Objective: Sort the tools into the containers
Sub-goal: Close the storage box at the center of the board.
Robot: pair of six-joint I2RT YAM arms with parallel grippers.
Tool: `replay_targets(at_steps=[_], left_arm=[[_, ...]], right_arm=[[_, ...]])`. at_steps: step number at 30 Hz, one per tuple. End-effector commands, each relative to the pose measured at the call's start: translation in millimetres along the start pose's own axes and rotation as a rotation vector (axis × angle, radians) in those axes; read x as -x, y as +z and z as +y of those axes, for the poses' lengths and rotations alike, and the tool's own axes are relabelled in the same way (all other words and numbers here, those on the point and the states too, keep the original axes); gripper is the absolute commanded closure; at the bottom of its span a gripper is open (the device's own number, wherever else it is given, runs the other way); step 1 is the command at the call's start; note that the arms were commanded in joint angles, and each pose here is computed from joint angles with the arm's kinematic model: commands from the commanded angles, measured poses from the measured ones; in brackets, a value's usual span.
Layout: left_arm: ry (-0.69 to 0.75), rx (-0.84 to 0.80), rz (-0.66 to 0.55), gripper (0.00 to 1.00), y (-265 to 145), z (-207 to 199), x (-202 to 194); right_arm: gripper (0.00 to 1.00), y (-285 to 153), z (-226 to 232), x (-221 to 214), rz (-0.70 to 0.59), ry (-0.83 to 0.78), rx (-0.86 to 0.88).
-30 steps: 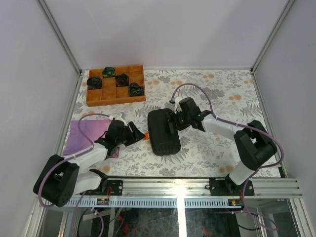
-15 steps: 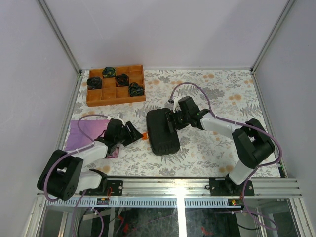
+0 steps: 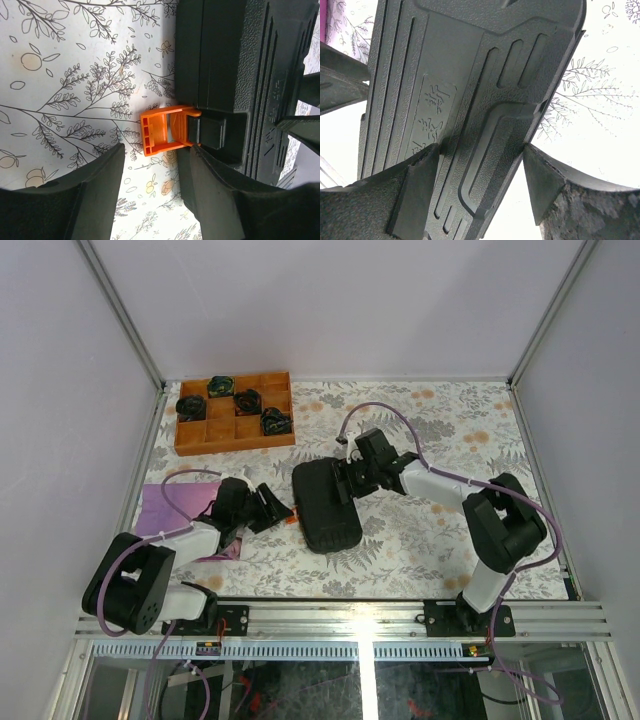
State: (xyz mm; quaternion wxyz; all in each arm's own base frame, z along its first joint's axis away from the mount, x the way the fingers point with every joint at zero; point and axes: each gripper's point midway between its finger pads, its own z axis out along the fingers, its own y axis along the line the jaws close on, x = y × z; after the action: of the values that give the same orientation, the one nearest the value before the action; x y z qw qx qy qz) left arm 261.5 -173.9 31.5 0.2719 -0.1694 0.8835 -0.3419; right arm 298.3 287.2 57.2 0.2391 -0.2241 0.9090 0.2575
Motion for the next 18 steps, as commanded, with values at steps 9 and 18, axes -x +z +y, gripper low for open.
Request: replay_targets(at_steps=[9,18], left_arm=[[-0.024,0.009,-0.006,0.50,4,8,0],[-0.043,0.006,0.008,0.61,10,11,-4]], right_arm=[[0.27,16,-29,-51,0.190,-0.012,-0.104],[0.28,16,-26,-52,0.188,0.004,-0.093]])
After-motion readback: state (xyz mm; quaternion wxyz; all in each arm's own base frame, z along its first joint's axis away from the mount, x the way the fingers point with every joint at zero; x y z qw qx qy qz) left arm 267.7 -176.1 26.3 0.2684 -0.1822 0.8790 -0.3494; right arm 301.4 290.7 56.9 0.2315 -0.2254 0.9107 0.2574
